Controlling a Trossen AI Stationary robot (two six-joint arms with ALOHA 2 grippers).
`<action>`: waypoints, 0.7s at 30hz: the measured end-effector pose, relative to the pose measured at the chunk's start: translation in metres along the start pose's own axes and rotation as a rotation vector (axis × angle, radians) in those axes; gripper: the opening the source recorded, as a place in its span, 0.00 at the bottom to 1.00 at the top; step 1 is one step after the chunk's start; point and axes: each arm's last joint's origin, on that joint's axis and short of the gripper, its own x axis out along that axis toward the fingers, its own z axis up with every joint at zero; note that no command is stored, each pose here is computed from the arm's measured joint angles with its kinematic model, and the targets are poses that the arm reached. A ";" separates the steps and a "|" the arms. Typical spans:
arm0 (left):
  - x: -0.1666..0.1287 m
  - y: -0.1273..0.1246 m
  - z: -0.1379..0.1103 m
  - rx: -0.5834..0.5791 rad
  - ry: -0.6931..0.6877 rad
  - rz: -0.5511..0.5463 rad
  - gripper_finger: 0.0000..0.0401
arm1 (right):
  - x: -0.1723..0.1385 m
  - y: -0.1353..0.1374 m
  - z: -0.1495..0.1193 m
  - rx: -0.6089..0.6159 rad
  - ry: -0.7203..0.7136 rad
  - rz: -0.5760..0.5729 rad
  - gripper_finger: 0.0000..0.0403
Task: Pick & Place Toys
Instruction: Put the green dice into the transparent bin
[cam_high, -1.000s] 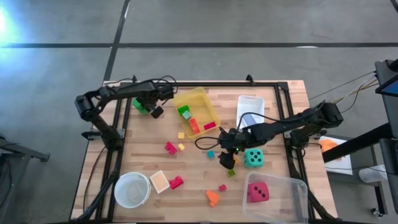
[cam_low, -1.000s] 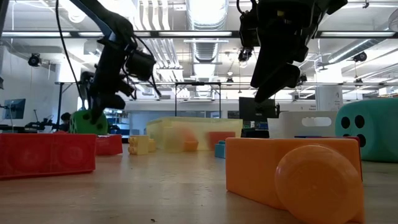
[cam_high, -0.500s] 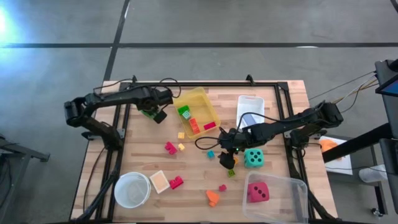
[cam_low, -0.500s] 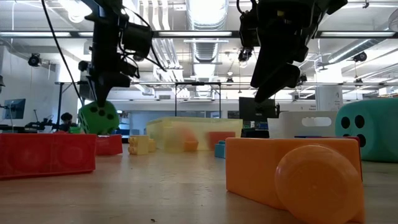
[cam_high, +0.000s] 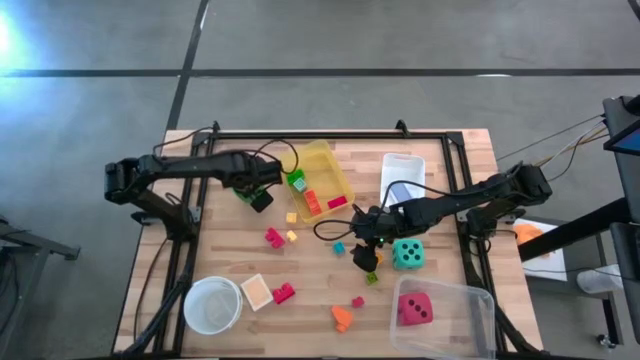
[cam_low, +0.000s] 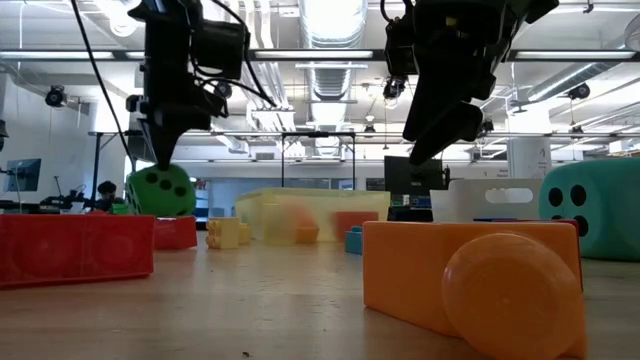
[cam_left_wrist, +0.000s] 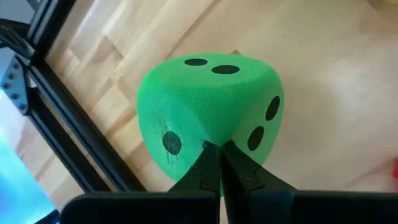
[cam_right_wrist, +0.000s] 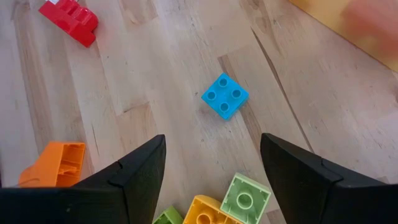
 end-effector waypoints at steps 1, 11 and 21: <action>-0.001 -0.002 -0.001 0.009 0.002 -0.008 0.01 | 0.000 0.000 0.000 0.000 0.000 0.000 0.63; -0.012 -0.030 -0.019 0.070 -0.009 -0.072 0.01 | 0.000 0.000 0.000 0.000 0.000 0.000 0.63; -0.029 -0.057 -0.041 0.108 -0.062 -0.103 0.00 | 0.000 0.000 0.000 0.000 0.000 0.000 0.63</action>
